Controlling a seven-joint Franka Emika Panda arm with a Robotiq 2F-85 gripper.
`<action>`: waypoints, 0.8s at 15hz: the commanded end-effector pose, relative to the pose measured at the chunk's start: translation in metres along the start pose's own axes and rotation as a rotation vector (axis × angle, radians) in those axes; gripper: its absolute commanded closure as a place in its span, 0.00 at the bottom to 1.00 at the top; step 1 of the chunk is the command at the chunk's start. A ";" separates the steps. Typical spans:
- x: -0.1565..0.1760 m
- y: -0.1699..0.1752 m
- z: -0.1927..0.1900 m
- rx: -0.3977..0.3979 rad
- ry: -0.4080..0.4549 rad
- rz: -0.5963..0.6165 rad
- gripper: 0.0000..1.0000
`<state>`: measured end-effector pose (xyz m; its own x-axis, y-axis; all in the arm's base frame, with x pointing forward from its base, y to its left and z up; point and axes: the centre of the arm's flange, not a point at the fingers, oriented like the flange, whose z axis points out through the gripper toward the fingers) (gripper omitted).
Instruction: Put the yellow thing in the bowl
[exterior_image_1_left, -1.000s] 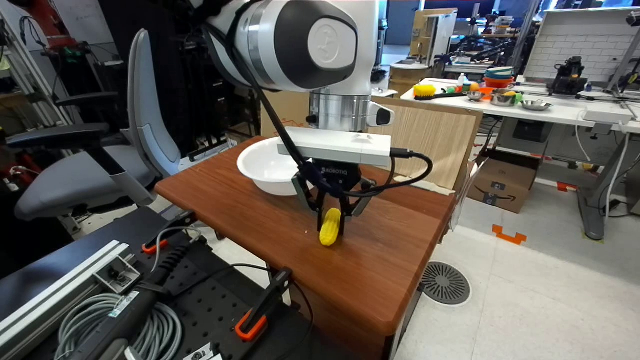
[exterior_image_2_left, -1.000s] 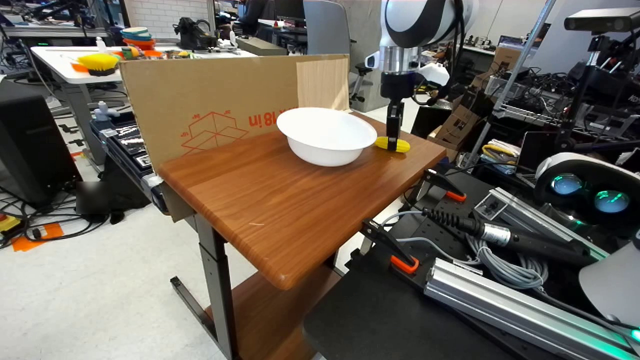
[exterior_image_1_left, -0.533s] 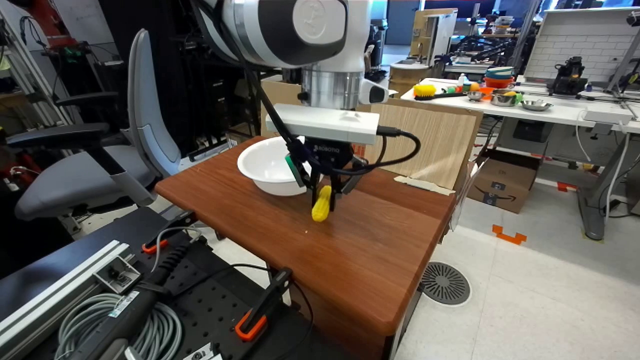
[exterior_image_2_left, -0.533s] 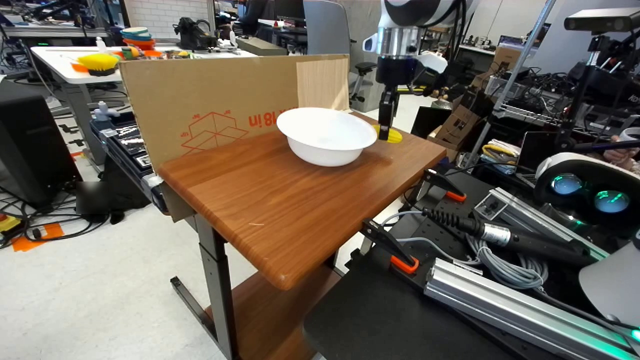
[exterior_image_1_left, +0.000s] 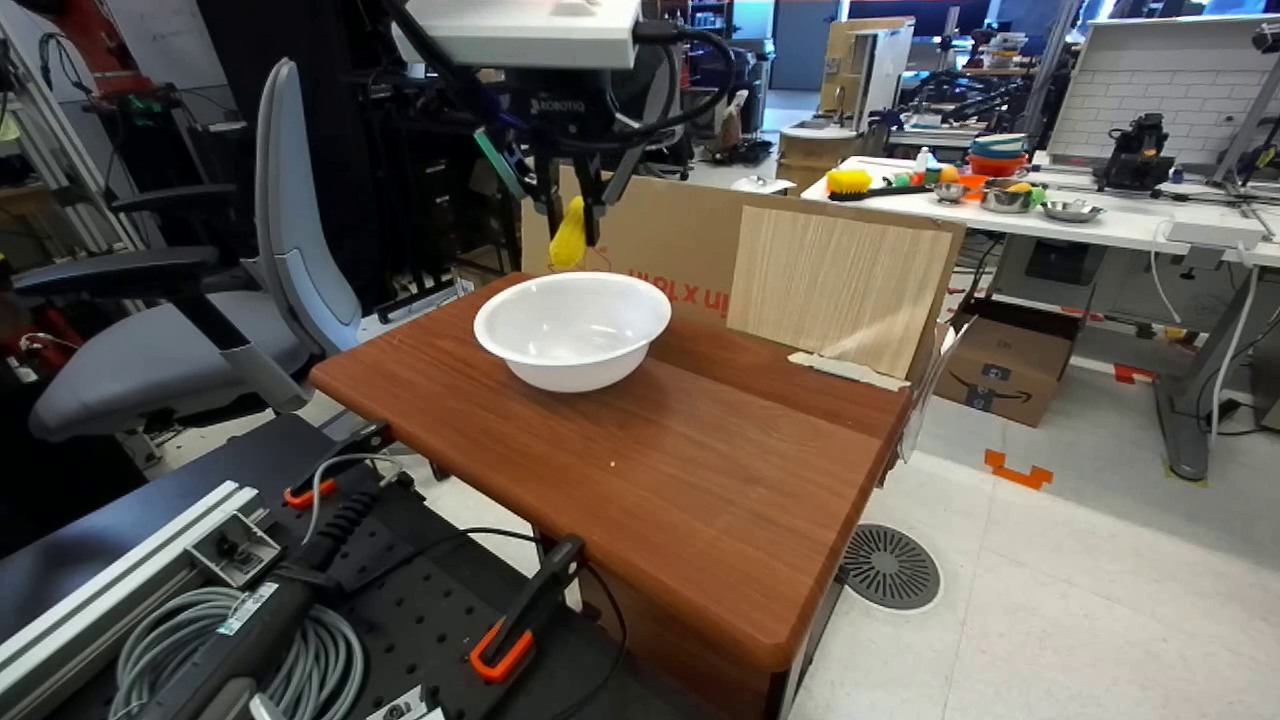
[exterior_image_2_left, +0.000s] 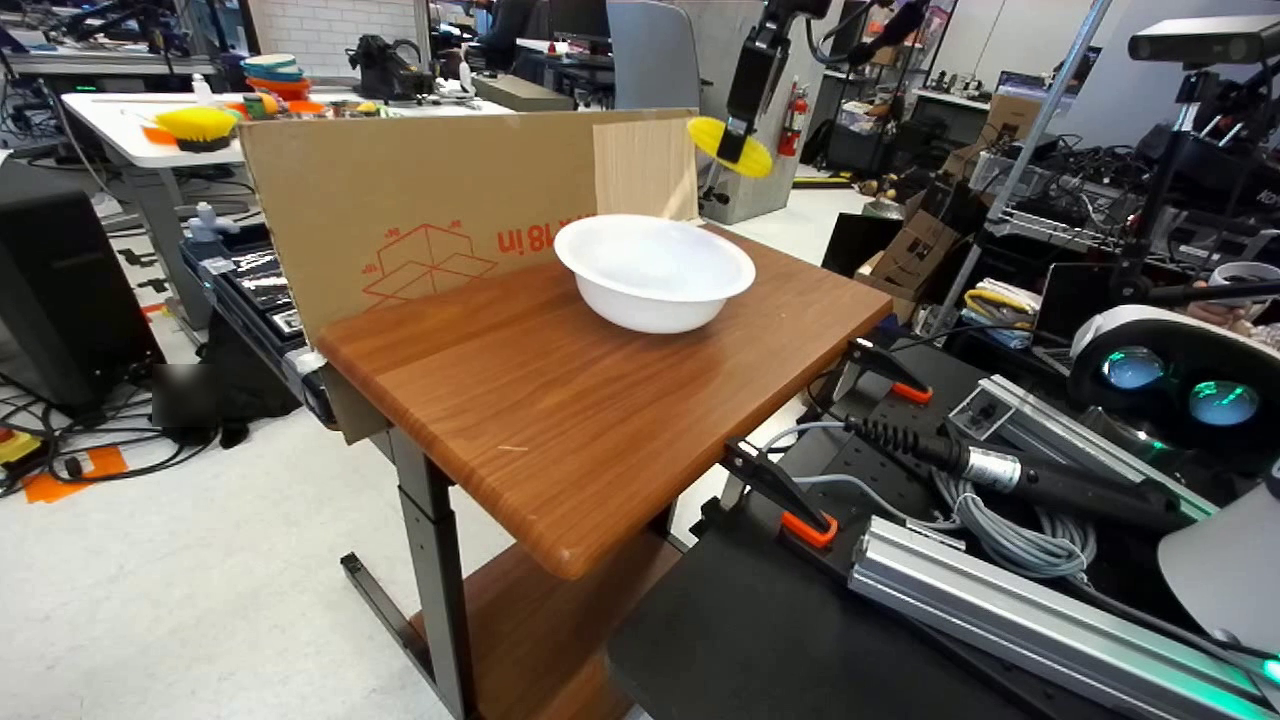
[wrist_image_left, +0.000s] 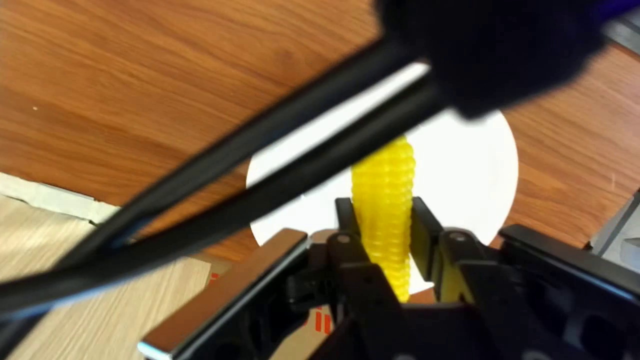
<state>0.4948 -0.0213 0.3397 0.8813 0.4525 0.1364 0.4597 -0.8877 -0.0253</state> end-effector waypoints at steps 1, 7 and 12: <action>-0.002 -0.013 -0.014 0.026 0.017 -0.015 0.93; 0.008 0.002 -0.001 0.094 0.037 -0.051 0.93; 0.031 0.027 0.044 0.130 0.004 0.027 0.93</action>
<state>0.5070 -0.0226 0.3241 0.8760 0.4537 0.1639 0.4735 -0.8736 -0.1123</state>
